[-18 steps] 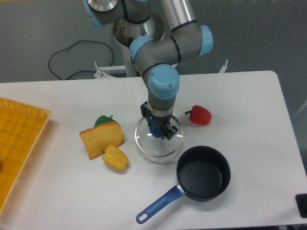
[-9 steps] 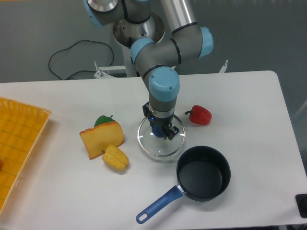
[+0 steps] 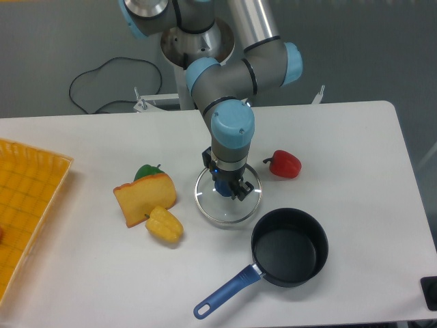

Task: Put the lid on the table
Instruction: 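Lower the glass lid flat onto the table surface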

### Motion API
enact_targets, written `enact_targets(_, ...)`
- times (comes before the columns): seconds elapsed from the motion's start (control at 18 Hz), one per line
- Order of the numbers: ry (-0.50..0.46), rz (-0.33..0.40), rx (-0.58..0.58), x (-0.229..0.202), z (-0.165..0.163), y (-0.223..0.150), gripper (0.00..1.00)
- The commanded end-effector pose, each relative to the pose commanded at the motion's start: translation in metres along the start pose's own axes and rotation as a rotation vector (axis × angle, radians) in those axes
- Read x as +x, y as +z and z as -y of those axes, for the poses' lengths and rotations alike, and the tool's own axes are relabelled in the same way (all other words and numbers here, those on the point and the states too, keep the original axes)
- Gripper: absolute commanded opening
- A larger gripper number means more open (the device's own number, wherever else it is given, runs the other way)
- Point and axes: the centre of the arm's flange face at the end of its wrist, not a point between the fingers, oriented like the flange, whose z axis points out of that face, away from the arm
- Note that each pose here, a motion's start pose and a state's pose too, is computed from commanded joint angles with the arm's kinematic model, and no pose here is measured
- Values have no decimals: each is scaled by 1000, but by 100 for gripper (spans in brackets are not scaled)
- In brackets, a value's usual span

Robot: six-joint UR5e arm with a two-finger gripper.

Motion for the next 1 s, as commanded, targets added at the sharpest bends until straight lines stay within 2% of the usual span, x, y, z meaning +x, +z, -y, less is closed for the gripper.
enact_targets(0.83, 1, -8, -19, -4, 1, 8, 57)
enact_targets(1.0, 3, -7, -21, -3, 2, 8, 60)
